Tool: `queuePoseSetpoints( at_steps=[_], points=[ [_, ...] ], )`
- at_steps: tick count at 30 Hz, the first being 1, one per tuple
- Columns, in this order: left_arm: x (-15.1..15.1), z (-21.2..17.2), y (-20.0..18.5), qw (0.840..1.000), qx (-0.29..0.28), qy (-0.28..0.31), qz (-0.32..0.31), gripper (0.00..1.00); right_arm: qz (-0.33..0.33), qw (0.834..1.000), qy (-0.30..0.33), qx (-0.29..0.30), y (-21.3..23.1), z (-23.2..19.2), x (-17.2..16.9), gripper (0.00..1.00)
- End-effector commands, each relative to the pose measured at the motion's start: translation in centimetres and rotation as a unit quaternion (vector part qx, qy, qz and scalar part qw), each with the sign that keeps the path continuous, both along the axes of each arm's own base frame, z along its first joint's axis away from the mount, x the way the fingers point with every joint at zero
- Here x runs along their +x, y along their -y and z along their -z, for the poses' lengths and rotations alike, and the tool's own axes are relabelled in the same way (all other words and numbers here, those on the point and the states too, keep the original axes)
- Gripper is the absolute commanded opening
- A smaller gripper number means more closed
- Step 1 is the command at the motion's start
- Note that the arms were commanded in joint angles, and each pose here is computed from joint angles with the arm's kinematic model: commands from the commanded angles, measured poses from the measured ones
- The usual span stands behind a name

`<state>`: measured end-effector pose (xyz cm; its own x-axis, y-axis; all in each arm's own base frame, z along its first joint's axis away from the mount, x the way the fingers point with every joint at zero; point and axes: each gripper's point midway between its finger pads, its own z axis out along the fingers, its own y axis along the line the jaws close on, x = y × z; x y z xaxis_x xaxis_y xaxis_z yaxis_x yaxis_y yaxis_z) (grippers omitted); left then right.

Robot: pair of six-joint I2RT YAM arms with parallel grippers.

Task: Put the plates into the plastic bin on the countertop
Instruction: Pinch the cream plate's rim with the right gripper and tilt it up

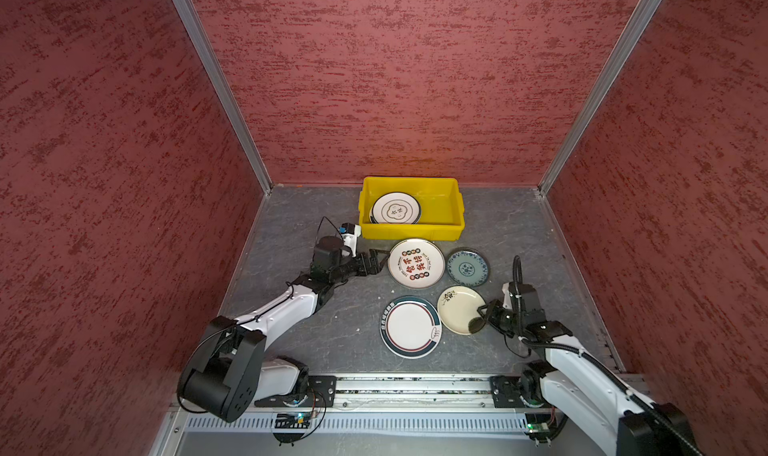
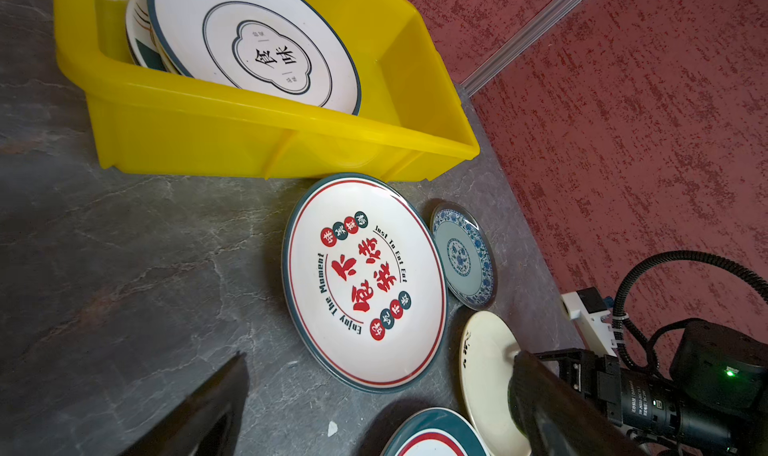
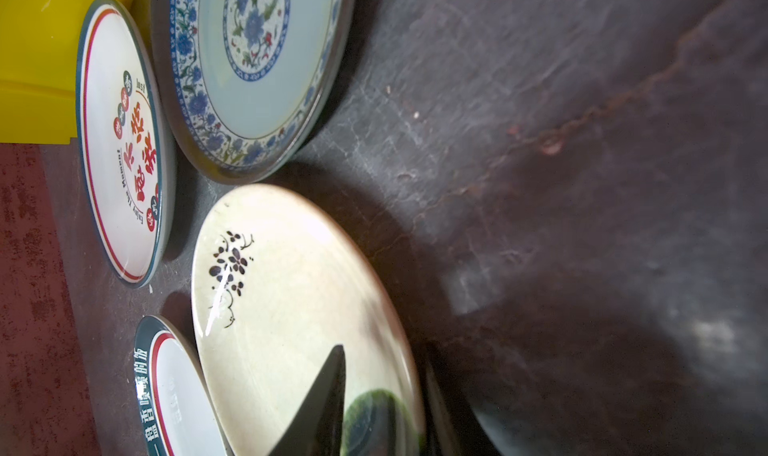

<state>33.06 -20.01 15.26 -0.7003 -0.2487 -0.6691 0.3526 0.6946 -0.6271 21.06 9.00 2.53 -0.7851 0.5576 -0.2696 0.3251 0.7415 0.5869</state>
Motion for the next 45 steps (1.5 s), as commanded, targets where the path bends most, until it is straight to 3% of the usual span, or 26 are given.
queuePoseSetpoints(
  at_steps=[1, 11, 24, 37, 45],
  points=[
    [0.0, -0.4, 0.1, 1.000, -0.002, 0.015, 0.008, 0.99, 0.015, 1.000, -0.007, -0.005, 0.5, 0.7, -0.2, 0.30],
    [-0.1, -0.6, 0.2, 1.000, -0.007, 0.016, 0.014, 0.99, 0.026, 1.000, -0.009, -0.011, 0.9, 0.7, -0.3, 0.07],
    [-0.1, -0.6, 0.4, 1.000, -0.012, 0.014, 0.020, 0.99, 0.040, 0.999, 0.003, -0.018, 1.4, -0.9, 0.2, 0.00],
    [-0.3, -1.2, 0.2, 0.999, -0.021, 0.017, 0.020, 0.99, 0.047, 0.998, 0.000, -0.040, 2.1, -1.6, 0.4, 0.00],
    [-0.1, -1.2, -0.4, 1.000, -0.023, 0.016, 0.008, 0.99, 0.025, 0.999, 0.023, -0.015, 0.9, -3.3, 1.1, 0.00]
  ],
)
